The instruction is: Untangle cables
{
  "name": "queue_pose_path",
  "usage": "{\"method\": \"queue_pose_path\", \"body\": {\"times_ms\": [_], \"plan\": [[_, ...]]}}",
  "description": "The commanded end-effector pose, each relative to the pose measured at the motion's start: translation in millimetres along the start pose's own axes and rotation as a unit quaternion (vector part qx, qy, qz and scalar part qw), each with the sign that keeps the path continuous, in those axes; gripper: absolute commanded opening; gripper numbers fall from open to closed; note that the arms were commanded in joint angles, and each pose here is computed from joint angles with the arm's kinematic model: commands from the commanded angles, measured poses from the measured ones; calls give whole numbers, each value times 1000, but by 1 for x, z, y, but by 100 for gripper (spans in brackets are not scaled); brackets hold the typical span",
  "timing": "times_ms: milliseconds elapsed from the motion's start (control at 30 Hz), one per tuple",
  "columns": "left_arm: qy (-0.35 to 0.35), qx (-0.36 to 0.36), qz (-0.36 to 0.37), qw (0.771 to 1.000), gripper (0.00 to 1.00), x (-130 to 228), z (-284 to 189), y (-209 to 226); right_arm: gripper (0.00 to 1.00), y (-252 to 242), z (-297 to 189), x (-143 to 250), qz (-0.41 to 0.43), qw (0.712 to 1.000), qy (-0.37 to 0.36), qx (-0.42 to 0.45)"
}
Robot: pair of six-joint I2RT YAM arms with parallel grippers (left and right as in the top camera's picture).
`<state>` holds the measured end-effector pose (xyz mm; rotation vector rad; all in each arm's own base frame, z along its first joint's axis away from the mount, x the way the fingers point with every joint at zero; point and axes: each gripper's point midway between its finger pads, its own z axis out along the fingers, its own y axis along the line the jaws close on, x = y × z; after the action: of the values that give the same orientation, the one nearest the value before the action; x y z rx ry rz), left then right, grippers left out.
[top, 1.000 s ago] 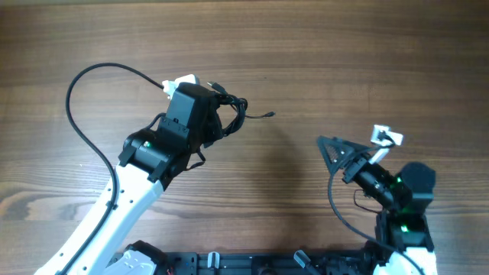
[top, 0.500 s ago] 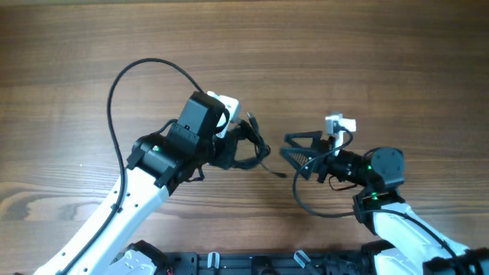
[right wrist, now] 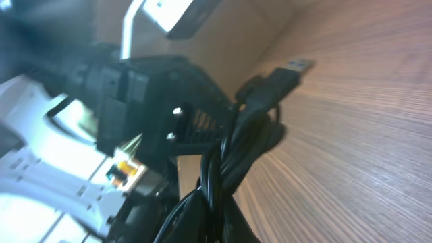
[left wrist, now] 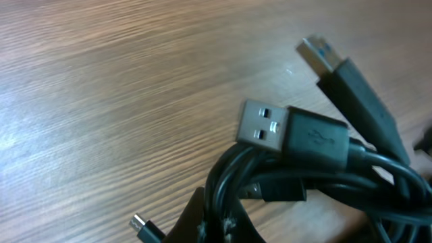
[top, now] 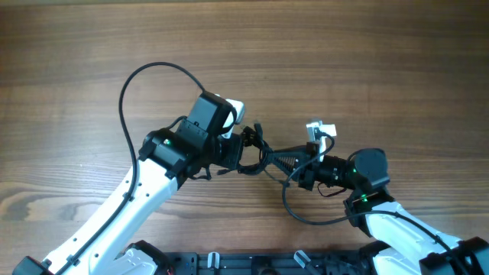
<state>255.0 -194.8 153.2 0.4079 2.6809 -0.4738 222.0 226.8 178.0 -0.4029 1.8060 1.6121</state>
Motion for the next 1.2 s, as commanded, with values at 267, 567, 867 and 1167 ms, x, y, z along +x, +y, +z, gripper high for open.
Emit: {"method": "queue_pose_path", "body": {"times_ms": [267, 567, 867, 1167], "plan": [[-103, -173, -367, 908, 4, -21, -23, 117, 9, -69, -10, -3, 124, 977, -66, 162], [-113, -93, -540, 829, 4, -28, -16, 97, 60, -45, 8, 20, 147, 982, -15, 116], [-54, -64, -750, 656, 4, 0, -7, 63, 58, -26, 31, 15, 191, 973, -68, 109], [-30, -55, -765, 641, 4, 10, 3, 23, 48, -8, 41, 13, 218, 968, -91, 84]]}}
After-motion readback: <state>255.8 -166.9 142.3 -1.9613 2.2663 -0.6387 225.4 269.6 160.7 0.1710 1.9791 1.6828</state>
